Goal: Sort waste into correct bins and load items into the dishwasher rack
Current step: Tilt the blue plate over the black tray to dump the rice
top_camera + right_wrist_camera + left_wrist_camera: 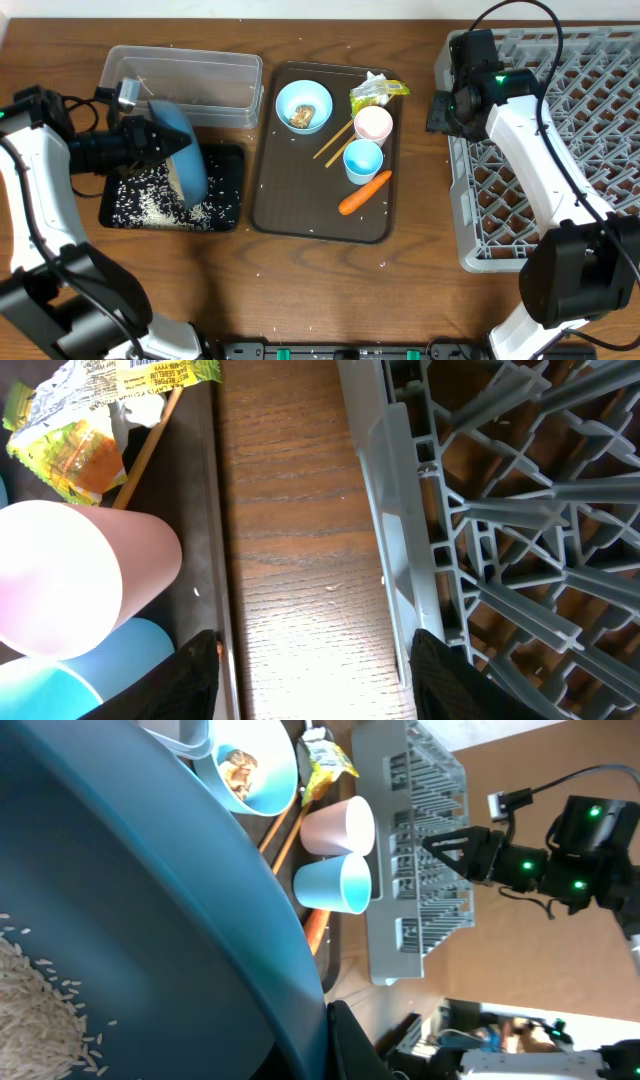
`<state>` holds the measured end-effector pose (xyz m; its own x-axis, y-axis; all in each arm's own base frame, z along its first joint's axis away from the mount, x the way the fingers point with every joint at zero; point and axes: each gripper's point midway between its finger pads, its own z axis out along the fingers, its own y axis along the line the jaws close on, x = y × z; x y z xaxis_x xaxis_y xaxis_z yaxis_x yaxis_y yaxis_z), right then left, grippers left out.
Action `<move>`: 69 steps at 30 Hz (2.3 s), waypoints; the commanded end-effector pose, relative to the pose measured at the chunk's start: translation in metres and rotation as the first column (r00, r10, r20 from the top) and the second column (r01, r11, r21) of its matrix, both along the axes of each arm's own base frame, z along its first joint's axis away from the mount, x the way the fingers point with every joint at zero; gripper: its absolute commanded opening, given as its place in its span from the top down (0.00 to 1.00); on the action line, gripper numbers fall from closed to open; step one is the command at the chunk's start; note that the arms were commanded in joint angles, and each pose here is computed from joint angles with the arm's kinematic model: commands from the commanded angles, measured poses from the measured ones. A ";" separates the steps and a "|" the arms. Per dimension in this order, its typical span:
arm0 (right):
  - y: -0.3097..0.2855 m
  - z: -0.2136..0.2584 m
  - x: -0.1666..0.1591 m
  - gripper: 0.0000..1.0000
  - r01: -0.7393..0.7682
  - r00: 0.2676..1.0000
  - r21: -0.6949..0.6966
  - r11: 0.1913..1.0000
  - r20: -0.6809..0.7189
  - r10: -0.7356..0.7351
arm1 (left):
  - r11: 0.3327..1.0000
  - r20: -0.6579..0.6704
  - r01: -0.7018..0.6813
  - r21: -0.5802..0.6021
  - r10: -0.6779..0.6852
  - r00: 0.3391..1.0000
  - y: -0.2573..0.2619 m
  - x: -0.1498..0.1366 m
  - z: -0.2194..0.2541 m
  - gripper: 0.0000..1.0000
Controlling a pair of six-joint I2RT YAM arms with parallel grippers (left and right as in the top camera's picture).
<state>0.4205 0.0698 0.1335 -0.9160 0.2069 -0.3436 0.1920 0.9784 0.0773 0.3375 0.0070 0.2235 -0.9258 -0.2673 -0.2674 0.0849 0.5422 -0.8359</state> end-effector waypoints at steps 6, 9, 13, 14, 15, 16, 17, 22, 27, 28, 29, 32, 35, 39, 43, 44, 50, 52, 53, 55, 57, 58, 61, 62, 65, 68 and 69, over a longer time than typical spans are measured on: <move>-0.006 0.000 -0.003 0.44 -0.005 1.000 -0.023 1.000 -0.001 0.005 | 0.988 0.041 -0.034 -0.148 0.041 0.998 0.008 0.008 0.005 0.94; -0.007 0.000 -0.003 0.44 -0.004 1.000 -0.027 1.000 -0.001 0.004 | 0.983 -0.002 -0.067 -0.170 0.068 0.998 0.014 0.002 0.007 0.94; -0.006 0.001 -0.002 0.44 -0.004 1.000 -0.026 1.000 0.004 0.004 | 0.975 -0.038 -0.115 -0.189 0.110 0.993 0.025 -0.004 0.008 0.94; -0.006 0.001 -0.002 0.44 -0.004 1.000 -0.025 1.000 0.005 0.004 | 0.974 -0.040 -0.124 -0.191 0.119 0.992 0.028 -0.004 0.008 0.94; -0.006 0.001 -0.002 0.44 -0.004 1.000 -0.025 1.000 0.006 0.004 | 0.973 -0.036 -0.132 -0.189 0.127 0.991 0.032 -0.005 0.008 0.94; -0.006 0.001 -0.002 0.44 -0.004 1.000 -0.025 1.000 0.006 0.004 | 0.973 -0.031 -0.137 -0.188 0.133 0.991 0.034 -0.005 0.009 0.94; -0.006 0.001 -0.002 0.44 -0.004 1.000 -0.025 1.000 0.006 0.004 | 0.972 -0.031 -0.142 -0.189 0.138 0.990 0.036 -0.006 0.009 0.94; -0.006 0.001 -0.002 0.43 -0.004 1.000 -0.025 1.000 0.006 0.004 | 0.950 -0.009 -0.165 -0.265 0.169 0.986 0.036 -0.003 0.023 0.94; -0.006 0.001 -0.002 0.43 -0.004 1.000 -0.026 1.000 0.002 0.004 | 0.921 0.015 -0.179 -0.345 0.196 0.980 0.035 0.002 0.038 0.94; -0.006 0.001 -0.003 0.43 -0.004 1.000 -0.026 1.000 0.002 0.004 | 0.917 0.014 -0.182 -0.355 0.200 0.980 0.035 0.002 0.039 0.94; -0.006 0.001 -0.003 0.43 -0.007 1.000 -0.027 1.000 0.002 0.007 | 0.915 0.012 -0.184 -0.360 0.201 0.980 0.035 0.002 0.040 0.94; -0.006 0.001 -0.002 0.43 -0.011 1.000 -0.029 1.000 0.002 0.011 | 0.914 0.006 -0.186 -0.361 0.201 0.979 0.035 0.001 0.040 0.94; -0.006 0.001 -0.002 0.43 -0.011 1.000 -0.029 1.000 0.002 0.011 | 0.912 0.008 -0.186 -0.365 0.203 0.979 0.035 0.001 0.041 0.94; -0.006 0.001 -0.002 0.43 -0.011 1.000 -0.029 1.000 0.003 0.011 | 0.897 0.011 -0.193 -0.397 0.215 0.977 0.035 0.003 0.047 0.94; -0.006 0.001 -0.003 0.43 -0.011 1.000 -0.029 1.000 0.002 0.011 | 0.875 -0.016 -0.209 -0.437 0.225 0.974 0.032 0.001 0.055 0.94; -0.006 0.001 -0.003 0.43 -0.011 1.000 -0.029 1.000 0.001 0.011 | 0.874 -0.018 -0.210 -0.438 0.225 0.974 0.032 0.000 0.055 0.94; -0.006 0.001 -0.002 0.43 -0.011 1.000 -0.028 1.000 0.003 0.011 | 0.901 -0.021 -0.197 -0.386 0.205 0.979 0.032 -0.003 0.046 0.94; -0.006 0.001 -0.002 0.43 -0.011 1.000 -0.028 1.000 0.006 0.011 | 0.906 -0.033 -0.198 -0.375 0.200 0.979 0.032 -0.004 0.043 0.94; -0.006 0.001 -0.002 0.43 -0.011 1.000 -0.028 1.000 0.006 0.011 | 0.907 -0.033 -0.196 -0.374 0.198 0.980 0.031 -0.004 0.043 0.94; -0.006 0.001 -0.002 0.43 -0.011 1.000 -0.028 1.000 0.005 0.011 | 0.907 -0.043 -0.193 -0.375 0.191 0.981 0.029 -0.005 0.043 0.94; -0.006 0.001 -0.002 0.43 -0.011 1.000 -0.028 1.000 0.005 0.011 | 0.910 -0.037 -0.181 -0.374 0.180 0.983 0.025 -0.007 0.045 0.94; -0.006 0.001 -0.002 0.43 -0.011 1.000 -0.027 1.000 0.006 0.011 | 0.914 -0.024 -0.167 -0.369 0.170 0.985 0.021 -0.007 0.046 0.94; -0.006 0.001 -0.002 0.42 -0.011 1.000 -0.027 1.000 0.006 0.011 | 0.938 0.034 -0.100 -0.331 0.118 0.992 0.006 -0.009 0.054 0.94; -0.006 0.001 -0.002 0.42 -0.011 1.000 -0.027 1.000 0.006 0.011 | 0.949 0.053 -0.072 -0.307 0.092 0.994 0.000 -0.011 0.057 0.94; -0.006 0.001 -0.002 0.42 -0.011 1.000 -0.027 1.000 0.005 0.011 | 0.980 0.104 0.031 -0.198 -0.011 0.995 -0.023 -0.019 0.064 0.94; -0.005 0.001 -0.002 0.42 -0.012 1.000 -0.023 1.000 0.005 0.012 | 0.985 0.151 0.159 -0.066 -0.148 0.977 -0.055 -0.032 0.068 0.94; -0.005 0.001 -0.002 0.42 -0.013 1.000 -0.021 1.000 0.005 0.013 | 0.980 0.158 0.196 -0.027 -0.189 0.969 -0.065 -0.036 0.068 0.94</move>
